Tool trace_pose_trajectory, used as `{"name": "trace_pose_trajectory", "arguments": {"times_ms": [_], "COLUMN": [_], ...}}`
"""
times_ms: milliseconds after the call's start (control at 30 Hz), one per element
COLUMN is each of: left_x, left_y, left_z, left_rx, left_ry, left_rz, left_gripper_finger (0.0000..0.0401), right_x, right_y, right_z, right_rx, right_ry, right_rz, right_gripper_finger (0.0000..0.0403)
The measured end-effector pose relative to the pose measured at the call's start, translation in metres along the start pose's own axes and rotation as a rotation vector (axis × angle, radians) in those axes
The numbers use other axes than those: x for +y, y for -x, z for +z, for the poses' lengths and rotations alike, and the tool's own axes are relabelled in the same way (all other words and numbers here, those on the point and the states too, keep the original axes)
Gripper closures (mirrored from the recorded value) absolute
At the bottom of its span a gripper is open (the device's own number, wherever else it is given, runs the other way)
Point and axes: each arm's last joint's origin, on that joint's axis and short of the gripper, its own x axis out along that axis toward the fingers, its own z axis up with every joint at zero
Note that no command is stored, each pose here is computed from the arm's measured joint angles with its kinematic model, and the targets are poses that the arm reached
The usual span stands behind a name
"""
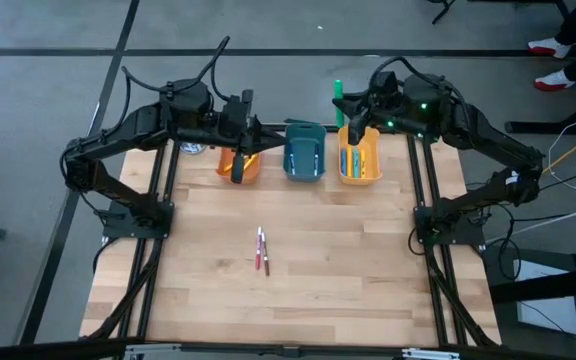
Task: Pick & Place Markers
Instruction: Put the green highlighter pen into the yellow bin
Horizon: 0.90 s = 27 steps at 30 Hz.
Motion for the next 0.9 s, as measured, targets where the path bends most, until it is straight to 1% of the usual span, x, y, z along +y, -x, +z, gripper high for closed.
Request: {"name": "trace_pose_trajectory", "arguments": {"times_ms": [100, 200, 267, 400, 700, 900], "left_x": [0.0, 0.0, 0.0, -0.001, -0.001, 0.001], "left_y": [0.001, 0.003, 0.003, 0.006, 0.006, 0.006], "left_z": [0.001, 0.001, 0.002, 0.003, 0.003, 0.003], "left_rx": [-0.003, -0.006, -0.008, -0.013, -0.015, -0.013], "left_ry": [-0.008, -0.005, -0.004, -0.003, -0.002, 0.001], "left_rz": [0.0, 0.0, 0.0, 0.008, 0.011, 0.058], "left_gripper_finger": [0.04, 0.0399, 0.04, 0.0399, 0.0398, 0.0399], "right_x": [-0.006, -0.012, -0.016, -0.026, -0.056, -0.073], "right_y": [-0.001, -0.001, -0.002, -0.003, -0.005, -0.005], "right_z": [-0.004, -0.008, -0.009, -0.008, -0.004, -0.006], "right_rx": [0.046, 0.081, 0.087, 0.078, 0.083, 0.118], "right_ry": [-0.026, -0.02, -0.014, -0.009, 0.015, 0.011], "right_rz": [-0.053, -0.129, -0.178, -0.241, -0.391, -0.466], "right_gripper_finger": [0.034, 0.034, 0.034, 0.034, 0.034, 0.034]}}
